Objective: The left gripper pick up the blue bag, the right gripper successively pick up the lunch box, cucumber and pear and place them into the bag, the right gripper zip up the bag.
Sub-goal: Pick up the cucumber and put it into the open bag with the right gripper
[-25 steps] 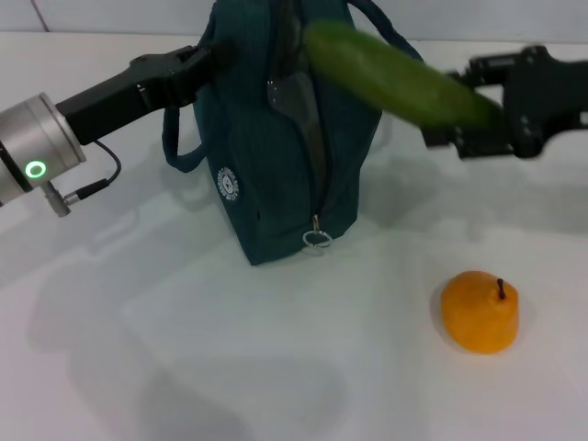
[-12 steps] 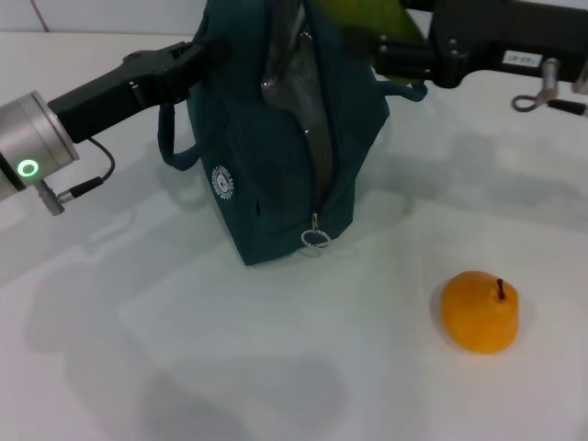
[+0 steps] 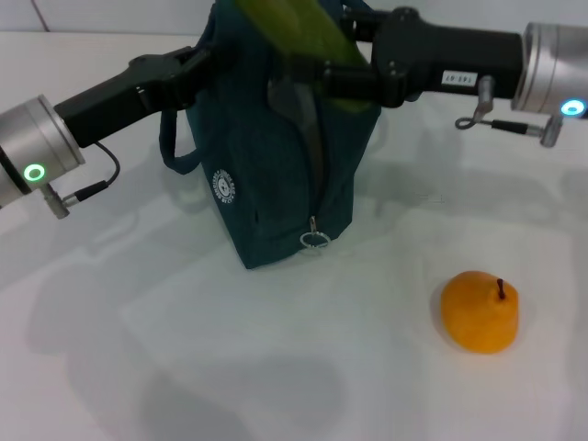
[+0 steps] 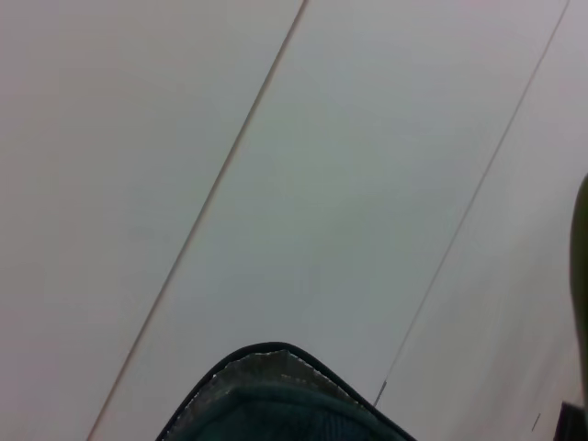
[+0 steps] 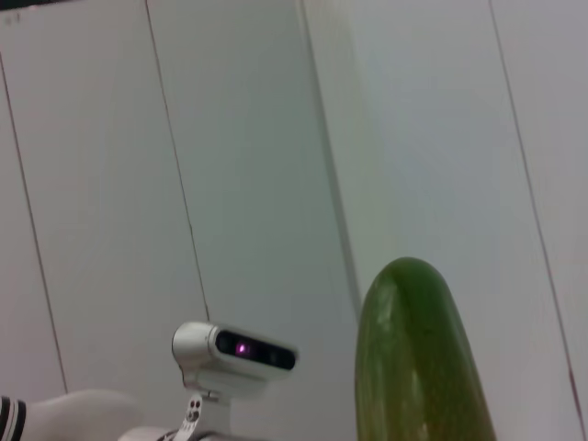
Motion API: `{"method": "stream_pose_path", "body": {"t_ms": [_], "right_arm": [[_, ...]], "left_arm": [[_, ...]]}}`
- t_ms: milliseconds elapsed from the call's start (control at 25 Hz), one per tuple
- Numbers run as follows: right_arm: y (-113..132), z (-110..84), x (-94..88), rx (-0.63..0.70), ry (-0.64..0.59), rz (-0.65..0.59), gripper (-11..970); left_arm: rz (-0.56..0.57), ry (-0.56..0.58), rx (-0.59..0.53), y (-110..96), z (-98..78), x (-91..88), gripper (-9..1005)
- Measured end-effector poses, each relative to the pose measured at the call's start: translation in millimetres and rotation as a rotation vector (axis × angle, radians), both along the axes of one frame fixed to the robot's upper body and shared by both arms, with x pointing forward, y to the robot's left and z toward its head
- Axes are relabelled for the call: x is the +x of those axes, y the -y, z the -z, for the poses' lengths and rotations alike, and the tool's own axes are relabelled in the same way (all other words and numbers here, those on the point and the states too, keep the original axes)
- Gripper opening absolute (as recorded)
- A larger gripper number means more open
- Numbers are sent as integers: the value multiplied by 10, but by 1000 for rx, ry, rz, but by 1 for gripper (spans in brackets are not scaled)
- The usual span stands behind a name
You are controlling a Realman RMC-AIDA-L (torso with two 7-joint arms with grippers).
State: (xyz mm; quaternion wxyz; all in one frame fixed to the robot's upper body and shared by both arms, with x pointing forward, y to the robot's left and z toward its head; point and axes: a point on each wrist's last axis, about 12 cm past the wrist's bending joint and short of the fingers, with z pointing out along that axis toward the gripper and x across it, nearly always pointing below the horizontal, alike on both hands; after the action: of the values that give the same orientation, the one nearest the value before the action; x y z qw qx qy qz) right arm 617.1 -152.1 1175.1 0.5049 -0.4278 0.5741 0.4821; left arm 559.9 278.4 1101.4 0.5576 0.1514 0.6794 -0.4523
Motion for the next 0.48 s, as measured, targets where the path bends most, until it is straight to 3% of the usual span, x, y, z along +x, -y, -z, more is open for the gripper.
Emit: {"method": "stream_pose_path", "body": {"t_ms": [320,480], "right_arm": [[-70,146,-109,61,-8,6,634],[12,184,-102,106,15,83,633]], "left_arm": [[4,-4,2,13,16,-9,46],[13,-1,-1,8,14,-29,46]]}}
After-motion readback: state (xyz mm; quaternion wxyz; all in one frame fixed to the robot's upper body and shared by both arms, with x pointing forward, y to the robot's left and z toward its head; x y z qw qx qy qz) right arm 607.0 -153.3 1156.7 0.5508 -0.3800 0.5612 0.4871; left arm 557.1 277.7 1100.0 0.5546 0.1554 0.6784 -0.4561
